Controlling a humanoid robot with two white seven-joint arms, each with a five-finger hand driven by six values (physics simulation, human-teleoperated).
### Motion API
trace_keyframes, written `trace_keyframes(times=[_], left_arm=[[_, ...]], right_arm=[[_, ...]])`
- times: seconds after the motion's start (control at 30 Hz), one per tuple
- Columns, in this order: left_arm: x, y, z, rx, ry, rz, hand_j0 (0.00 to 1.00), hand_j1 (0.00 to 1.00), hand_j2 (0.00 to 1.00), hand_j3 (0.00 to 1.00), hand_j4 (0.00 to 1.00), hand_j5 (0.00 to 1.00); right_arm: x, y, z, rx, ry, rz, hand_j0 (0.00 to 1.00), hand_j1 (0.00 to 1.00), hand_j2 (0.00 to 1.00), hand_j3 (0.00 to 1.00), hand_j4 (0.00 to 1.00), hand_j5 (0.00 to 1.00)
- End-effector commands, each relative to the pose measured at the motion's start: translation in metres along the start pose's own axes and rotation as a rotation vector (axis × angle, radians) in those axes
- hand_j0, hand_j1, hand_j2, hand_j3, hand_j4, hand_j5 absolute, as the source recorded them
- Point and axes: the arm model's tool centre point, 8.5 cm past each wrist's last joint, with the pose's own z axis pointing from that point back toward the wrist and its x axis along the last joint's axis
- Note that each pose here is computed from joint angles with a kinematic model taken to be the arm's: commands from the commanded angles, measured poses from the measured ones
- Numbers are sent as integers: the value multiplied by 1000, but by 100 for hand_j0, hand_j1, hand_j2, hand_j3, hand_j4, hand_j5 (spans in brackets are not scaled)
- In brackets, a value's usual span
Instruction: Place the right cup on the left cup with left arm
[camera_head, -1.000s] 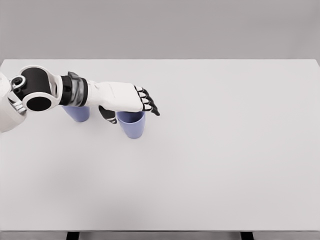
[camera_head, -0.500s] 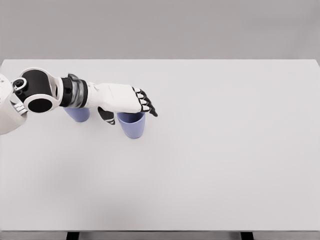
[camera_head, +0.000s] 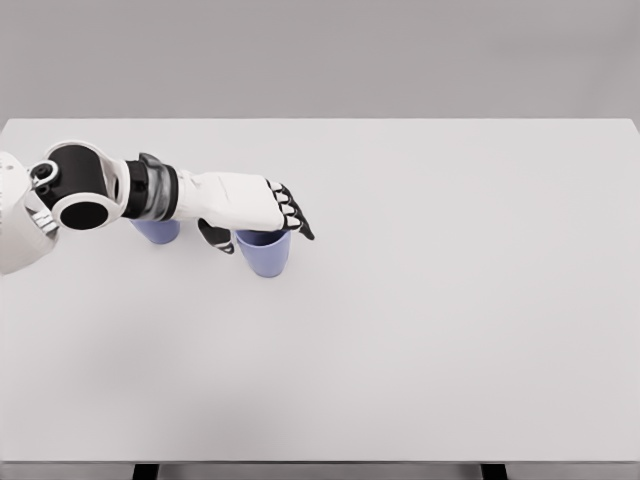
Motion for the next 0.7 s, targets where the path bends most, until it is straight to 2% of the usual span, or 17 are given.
trace_keyframes(times=[0.0, 0.1, 0.17, 0.27, 0.53, 0.67], left_arm=[[0, 0, 0, 1, 1, 3, 95, 95, 95, 95, 95, 95], [-1, 0, 0, 1, 3, 3, 92, 92, 92, 92, 92, 92], [-1, 0, 0, 1, 3, 3, 84, 84, 84, 84, 84, 84], [-1, -1, 0, -1, 4, 3, 77, 77, 77, 77, 77, 77], [0, -1, 1, -1, 4, -4, 70, 70, 70, 70, 70, 70], [-1, 1, 3, 2, 6, -4, 70, 70, 70, 70, 70, 70]], right_arm=[[0, 0, 0, 0, 0, 0, 100, 100, 100, 100, 100, 100], [0, 0, 0, 0, 0, 0, 100, 100, 100, 100, 100, 100], [0, 0, 0, 0, 0, 0, 100, 100, 100, 100, 100, 100], [0, 0, 0, 0, 0, -1, 100, 100, 100, 100, 100, 100], [0, 0, 0, 0, 0, -1, 100, 100, 100, 100, 100, 100], [0, 0, 0, 0, 0, 0, 100, 100, 100, 100, 100, 100]])
